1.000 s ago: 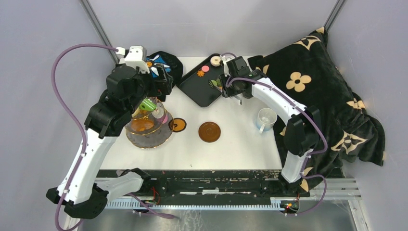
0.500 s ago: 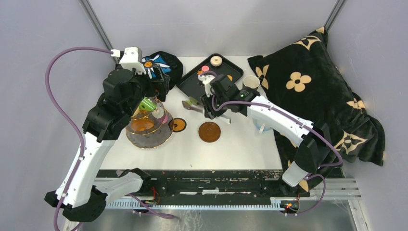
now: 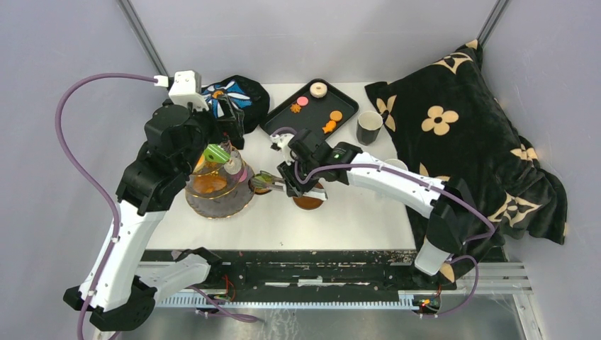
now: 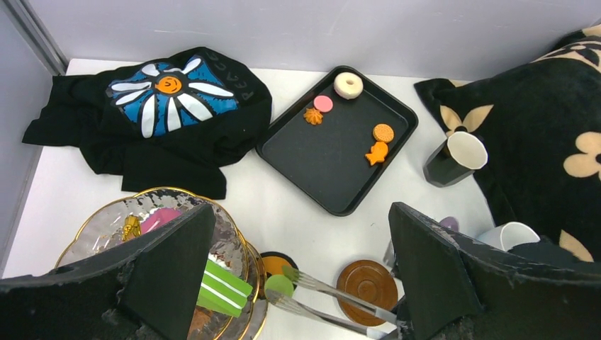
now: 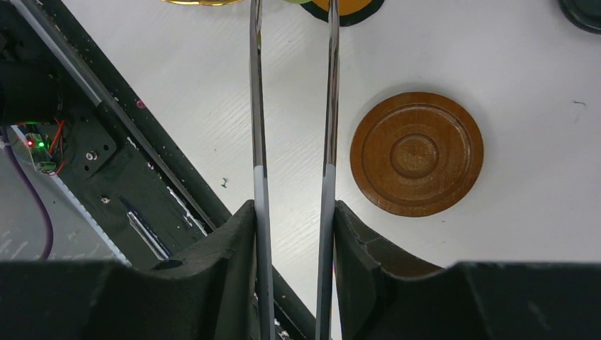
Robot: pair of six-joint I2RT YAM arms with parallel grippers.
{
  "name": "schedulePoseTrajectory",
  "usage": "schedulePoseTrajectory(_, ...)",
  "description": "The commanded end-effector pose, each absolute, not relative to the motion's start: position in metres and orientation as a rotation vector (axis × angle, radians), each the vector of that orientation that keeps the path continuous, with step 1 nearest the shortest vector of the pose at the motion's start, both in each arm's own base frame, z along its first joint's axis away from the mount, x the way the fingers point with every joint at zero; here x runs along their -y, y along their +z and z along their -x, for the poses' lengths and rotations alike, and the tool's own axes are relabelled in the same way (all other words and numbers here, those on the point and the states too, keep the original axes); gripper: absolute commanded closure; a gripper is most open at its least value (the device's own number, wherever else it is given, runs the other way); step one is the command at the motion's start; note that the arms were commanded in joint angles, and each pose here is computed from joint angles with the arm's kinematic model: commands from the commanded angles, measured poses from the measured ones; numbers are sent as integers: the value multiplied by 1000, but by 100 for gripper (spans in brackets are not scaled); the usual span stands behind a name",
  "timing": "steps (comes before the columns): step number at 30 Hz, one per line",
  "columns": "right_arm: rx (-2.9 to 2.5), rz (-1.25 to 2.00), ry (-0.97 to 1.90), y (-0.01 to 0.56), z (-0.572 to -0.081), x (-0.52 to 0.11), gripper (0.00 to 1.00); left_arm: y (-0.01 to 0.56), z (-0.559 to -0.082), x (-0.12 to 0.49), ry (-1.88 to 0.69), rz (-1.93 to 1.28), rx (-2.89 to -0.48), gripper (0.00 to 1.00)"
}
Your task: Serve the afternoon tea
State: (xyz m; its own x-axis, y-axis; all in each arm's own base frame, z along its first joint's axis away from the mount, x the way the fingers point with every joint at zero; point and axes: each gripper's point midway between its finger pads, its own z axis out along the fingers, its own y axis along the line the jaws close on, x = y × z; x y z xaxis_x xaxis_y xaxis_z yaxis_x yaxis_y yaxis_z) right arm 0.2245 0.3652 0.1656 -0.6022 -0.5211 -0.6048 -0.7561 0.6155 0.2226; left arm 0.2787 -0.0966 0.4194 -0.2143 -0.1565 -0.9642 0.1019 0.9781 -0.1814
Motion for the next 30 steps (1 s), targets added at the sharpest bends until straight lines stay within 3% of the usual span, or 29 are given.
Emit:
schedulePoseTrajectory(1, -2263, 1013, 717, 188, -225, -393, 85, 431, -280, 99, -284, 89, -1730, 1)
schedulePoseTrajectory(30, -2192, 1215, 803, 173, -190, -463, 85, 426, -285, 105, -287, 69, -1744, 1)
